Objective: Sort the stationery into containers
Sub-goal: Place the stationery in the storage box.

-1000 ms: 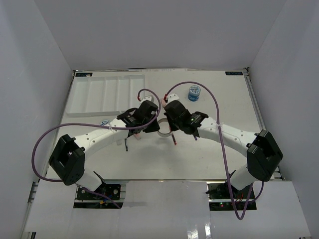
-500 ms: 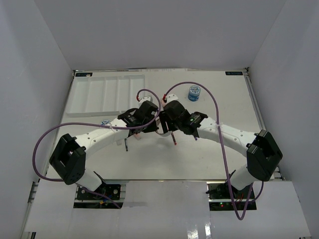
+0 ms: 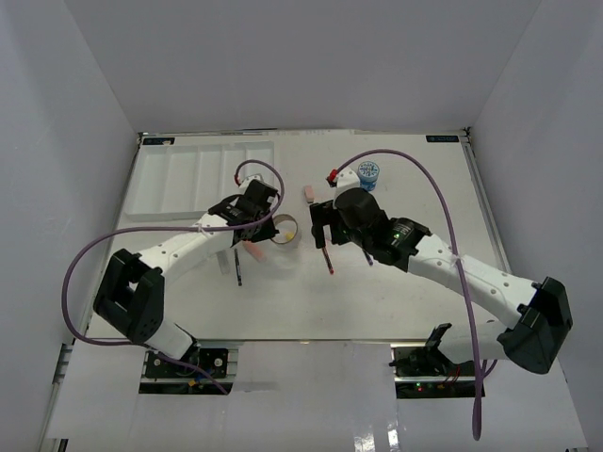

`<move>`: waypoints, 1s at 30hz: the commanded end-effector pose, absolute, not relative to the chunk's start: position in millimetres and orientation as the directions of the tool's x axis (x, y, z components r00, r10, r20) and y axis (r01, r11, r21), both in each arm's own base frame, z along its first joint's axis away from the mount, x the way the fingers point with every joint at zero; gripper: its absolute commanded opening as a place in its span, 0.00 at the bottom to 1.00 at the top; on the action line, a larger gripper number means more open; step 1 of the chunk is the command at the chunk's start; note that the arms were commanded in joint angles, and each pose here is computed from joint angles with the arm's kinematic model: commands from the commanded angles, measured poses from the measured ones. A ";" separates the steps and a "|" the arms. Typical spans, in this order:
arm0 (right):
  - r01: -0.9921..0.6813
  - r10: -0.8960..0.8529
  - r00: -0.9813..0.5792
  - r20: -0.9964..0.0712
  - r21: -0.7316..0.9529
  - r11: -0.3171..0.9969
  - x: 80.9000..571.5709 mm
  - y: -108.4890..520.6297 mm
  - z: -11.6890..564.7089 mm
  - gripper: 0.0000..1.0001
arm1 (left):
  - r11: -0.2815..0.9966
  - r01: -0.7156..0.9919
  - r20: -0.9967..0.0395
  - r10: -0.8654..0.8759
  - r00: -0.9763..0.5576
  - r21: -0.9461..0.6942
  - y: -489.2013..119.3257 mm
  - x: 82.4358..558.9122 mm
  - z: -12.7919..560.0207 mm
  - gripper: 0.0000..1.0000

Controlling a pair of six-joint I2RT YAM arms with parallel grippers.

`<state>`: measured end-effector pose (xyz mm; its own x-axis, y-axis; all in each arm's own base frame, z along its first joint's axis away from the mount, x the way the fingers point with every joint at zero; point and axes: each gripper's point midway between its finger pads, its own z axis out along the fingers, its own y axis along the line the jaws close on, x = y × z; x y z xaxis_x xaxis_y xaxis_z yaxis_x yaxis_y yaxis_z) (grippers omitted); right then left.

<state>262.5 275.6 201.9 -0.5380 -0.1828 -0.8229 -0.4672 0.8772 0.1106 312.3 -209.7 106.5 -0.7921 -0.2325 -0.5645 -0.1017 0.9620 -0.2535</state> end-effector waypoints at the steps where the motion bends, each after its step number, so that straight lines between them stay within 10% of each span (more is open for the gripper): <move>1: -0.447 -0.178 -0.509 -0.843 0.082 0.891 259.5 259.0 206.5 0.90 | 0.951 -0.158 -0.589 -0.291 -0.754 -0.267 -172.8 338.5 129.0 0.00; 18: -0.514 -0.169 -0.414 -0.894 0.076 0.855 236.9 232.9 205.8 0.90 | 0.687 -0.648 -0.659 -0.659 -0.363 -0.330 122.5 467.2 193.9 0.00; 30: -0.590 -0.207 -0.425 -0.881 0.096 0.802 226.4 244.8 183.3 0.90 | 0.565 -0.730 -0.610 -0.749 -0.259 -0.384 203.9 554.2 163.0 0.00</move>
